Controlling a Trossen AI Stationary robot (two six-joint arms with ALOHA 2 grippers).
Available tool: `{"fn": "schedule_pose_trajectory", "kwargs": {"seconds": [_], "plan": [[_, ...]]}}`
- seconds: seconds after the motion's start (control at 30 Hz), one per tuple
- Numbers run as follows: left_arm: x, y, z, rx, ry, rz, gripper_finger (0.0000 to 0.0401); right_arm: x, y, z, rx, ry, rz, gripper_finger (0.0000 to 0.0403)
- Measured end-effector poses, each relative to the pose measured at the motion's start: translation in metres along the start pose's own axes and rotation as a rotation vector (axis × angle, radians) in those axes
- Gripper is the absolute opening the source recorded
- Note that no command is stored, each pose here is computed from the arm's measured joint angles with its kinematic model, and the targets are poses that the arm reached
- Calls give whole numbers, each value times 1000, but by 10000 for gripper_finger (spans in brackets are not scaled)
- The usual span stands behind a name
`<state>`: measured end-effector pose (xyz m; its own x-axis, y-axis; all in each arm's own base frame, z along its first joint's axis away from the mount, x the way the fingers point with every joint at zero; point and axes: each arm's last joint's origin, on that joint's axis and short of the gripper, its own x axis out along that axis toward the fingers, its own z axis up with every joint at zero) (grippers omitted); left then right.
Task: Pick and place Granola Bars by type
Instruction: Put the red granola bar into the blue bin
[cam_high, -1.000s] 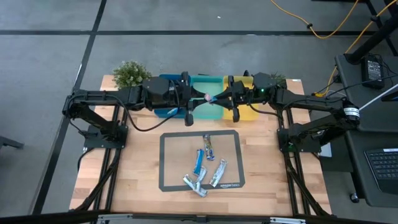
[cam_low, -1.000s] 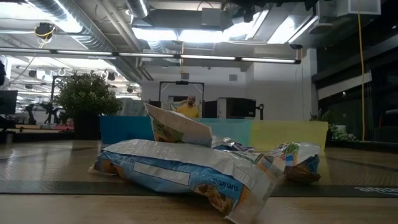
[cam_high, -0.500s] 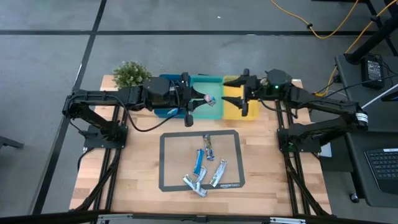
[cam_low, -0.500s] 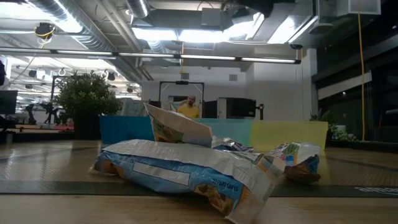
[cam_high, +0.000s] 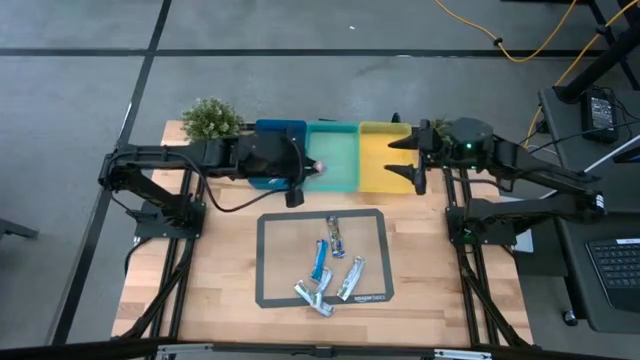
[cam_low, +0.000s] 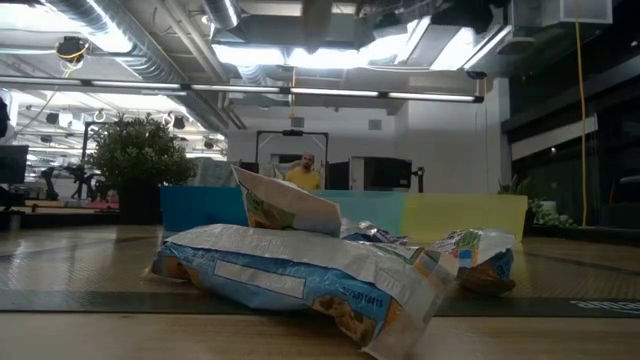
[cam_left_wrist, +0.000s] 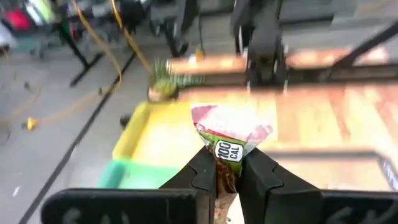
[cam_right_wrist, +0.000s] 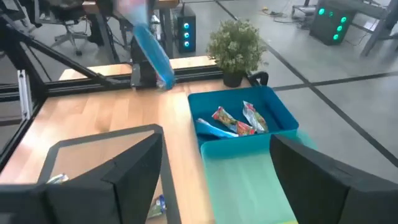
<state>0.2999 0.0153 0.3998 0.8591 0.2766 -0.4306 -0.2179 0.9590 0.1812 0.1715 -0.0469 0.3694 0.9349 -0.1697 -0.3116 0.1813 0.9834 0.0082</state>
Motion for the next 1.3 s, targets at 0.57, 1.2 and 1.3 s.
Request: {"fn": "schedule_pose_trajectory", "kwargs": {"seconds": [0.57,1.2,1.3], "plan": [[-7,80,-28,-209,200,71,38,-6,3,2,-71,-26,8,298],[37,121,-93,-267,531,119,38,-6,2,1,-119,-23,7,298],[45,128,-106,-267,618,116,34,-6,2,1,-122,-22,7,298]]}}
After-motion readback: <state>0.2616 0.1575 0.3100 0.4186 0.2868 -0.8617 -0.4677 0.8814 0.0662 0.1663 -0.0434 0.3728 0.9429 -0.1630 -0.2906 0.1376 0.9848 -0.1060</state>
